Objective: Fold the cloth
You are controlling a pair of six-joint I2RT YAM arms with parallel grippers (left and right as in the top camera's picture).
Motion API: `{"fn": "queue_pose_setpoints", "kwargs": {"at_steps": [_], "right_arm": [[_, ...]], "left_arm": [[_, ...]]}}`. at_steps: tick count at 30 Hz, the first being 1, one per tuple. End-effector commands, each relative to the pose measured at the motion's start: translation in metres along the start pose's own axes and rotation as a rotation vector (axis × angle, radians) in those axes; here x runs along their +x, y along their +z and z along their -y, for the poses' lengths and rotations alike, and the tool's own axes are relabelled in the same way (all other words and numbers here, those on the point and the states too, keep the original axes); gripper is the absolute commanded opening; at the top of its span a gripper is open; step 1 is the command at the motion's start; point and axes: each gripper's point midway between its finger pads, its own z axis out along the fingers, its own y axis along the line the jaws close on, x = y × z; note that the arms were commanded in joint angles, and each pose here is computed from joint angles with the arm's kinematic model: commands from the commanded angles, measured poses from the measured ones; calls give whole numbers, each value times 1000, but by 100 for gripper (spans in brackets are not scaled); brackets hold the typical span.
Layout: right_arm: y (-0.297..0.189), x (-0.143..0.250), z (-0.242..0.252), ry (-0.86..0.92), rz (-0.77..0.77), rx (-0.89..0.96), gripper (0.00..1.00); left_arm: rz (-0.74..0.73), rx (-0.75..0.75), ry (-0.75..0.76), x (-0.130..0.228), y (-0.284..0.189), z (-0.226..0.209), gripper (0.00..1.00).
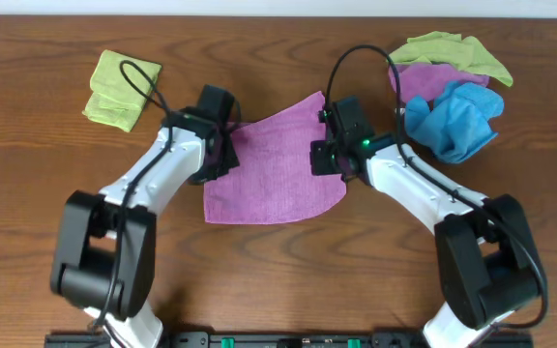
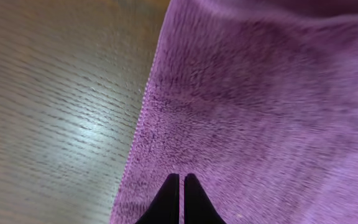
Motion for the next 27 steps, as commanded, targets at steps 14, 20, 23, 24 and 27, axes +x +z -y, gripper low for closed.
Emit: {"fn": "queue_pose_setpoints", "kwargs": {"at_steps": [14, 20, 23, 24, 27], "right_arm": [[12, 58, 15, 0, -152, 80, 2], [5, 96, 9, 33, -291, 114, 1], [-1, 116, 8, 54, -357, 146, 1], [-3, 121, 7, 62, -376, 156, 2], [-9, 137, 3, 88, -430, 175, 1]], "left_arm": [[-181, -93, -75, 56, 41, -33, 6], [-293, -132, -85, 84, 38, -46, 6], [-340, -173, -86, 95, 33, -55, 6], [-351, -183, -85, 98, 31, -57, 6], [-370, -200, -71, 102, 28, -61, 6]]}}
